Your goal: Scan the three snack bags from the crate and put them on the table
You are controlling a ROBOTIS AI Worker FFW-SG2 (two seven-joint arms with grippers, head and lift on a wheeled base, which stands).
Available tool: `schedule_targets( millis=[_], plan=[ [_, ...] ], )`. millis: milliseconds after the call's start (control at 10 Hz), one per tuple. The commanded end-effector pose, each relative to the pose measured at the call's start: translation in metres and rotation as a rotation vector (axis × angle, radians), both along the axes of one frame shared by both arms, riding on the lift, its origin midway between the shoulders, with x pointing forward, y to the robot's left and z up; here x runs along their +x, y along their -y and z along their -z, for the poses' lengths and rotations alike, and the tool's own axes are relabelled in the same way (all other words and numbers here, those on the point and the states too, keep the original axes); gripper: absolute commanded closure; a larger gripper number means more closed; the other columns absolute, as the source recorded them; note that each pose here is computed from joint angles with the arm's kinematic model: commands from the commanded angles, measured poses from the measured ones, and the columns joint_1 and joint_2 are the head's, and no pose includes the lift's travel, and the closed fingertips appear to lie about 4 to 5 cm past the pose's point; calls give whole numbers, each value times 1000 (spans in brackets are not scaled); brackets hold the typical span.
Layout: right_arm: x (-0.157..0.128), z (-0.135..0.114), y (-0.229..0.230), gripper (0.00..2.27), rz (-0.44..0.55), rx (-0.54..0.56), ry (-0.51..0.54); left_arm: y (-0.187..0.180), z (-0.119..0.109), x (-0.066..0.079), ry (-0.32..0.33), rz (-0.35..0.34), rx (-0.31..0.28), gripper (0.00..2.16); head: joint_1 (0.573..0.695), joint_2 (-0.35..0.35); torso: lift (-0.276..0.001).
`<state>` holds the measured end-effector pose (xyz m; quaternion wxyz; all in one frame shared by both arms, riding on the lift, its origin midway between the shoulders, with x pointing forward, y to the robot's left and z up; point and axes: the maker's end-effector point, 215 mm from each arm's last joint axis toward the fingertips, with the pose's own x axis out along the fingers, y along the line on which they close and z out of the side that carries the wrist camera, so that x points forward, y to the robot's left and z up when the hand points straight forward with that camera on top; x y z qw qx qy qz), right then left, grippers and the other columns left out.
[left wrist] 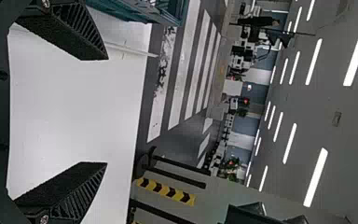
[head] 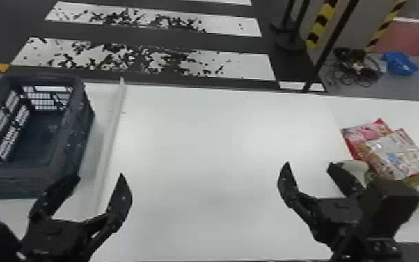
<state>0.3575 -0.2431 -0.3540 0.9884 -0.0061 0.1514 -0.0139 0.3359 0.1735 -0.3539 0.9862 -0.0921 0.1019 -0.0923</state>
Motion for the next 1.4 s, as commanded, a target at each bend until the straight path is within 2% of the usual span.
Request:
schedule_targets(
  millis=[0,600,1300],
  plan=[
    [0,-5,-1,93,3,6,9,0,-2,0,7,-2,-1,63,695,-117,-94],
    [1,-19,3,97,30,12,52,2,-3,1,31,0,-2,63,695,-127,-94],
    [2,-22,-2,97,20,19,69,5,-1,2,31,16,-6,63,695,-118,-94]
  ],
)
